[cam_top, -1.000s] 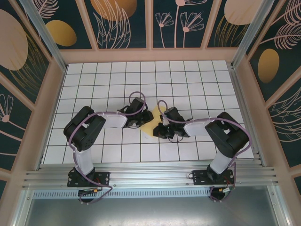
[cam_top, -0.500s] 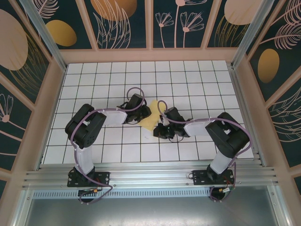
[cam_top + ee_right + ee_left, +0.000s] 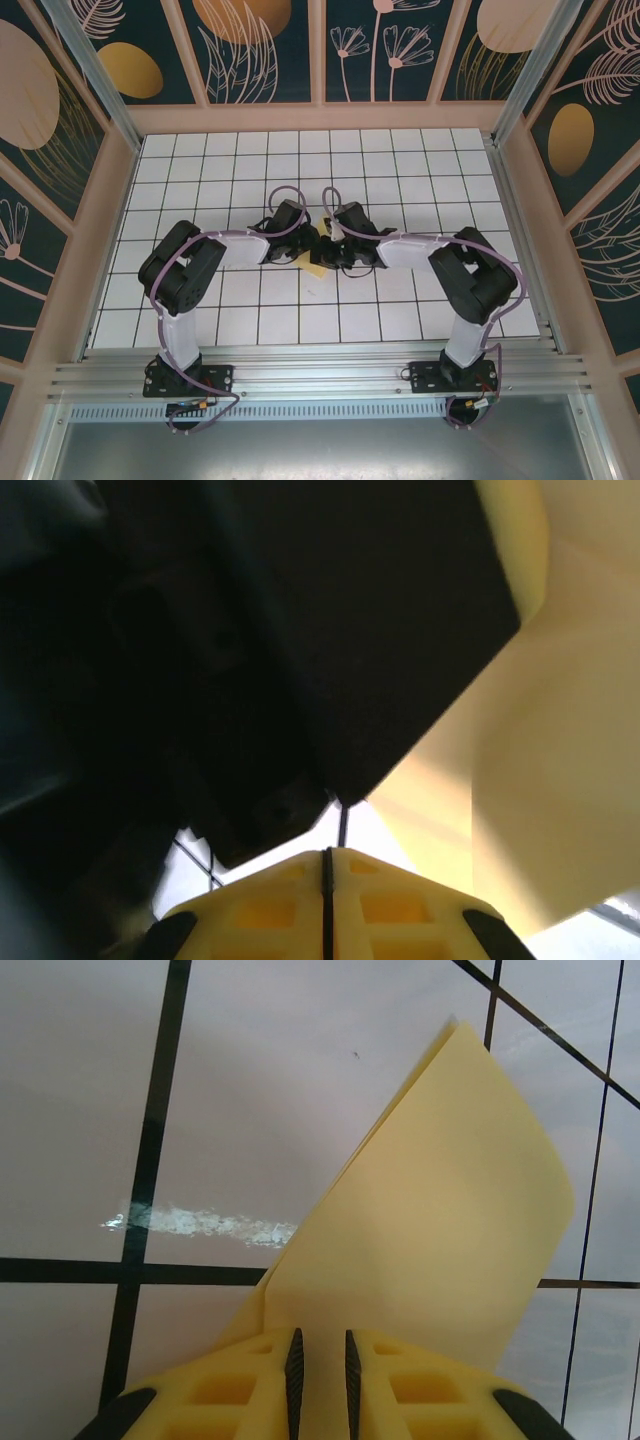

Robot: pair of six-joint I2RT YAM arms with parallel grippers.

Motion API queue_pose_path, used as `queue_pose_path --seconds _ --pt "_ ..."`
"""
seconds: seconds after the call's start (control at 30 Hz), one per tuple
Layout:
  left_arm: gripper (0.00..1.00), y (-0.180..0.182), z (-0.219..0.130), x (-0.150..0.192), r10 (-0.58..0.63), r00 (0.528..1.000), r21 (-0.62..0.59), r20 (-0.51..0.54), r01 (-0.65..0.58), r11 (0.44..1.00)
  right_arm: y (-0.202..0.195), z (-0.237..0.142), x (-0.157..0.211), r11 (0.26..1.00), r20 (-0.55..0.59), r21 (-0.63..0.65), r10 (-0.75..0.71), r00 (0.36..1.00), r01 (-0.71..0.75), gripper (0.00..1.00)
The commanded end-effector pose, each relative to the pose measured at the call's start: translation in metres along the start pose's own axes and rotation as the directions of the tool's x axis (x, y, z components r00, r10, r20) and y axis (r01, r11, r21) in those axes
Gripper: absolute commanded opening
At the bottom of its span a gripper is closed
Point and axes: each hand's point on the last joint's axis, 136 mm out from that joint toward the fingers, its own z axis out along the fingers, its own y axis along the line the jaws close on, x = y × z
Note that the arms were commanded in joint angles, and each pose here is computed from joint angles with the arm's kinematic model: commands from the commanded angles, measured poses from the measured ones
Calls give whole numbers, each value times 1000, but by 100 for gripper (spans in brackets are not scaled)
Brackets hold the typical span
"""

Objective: Fold a paper plane with a square sheet of paper (pick it up from the middle)
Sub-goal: Fold the triangle a second time at the center of the table.

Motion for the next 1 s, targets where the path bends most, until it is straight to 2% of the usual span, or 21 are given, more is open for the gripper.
queue_pose_path --seconds 0.0,0.2,0.37,0.67,0.97 --pt "21 7 -2 8 -6 1000 -15 -24 5 1000 -27 10 4 995 -25 93 27 999 -25 10" --pt "21 6 -3 7 3 1000 -15 -18 -4 1000 -68 18 40 983 -109 167 95 989 -76 9" --pt "21 9 -3 5 18 1000 -37 -9 -18 999 -85 10 69 979 -156 183 120 980 -90 8" --pt "23 -5 -4 -7 24 1000 -19 16 -24 1000 -87 1 96 989 -232 142 79 969 -47 5" --pt "24 -8 -7 -11 29 999 -20 31 -29 999 -85 -9 105 992 -259 126 39 965 -6 5"
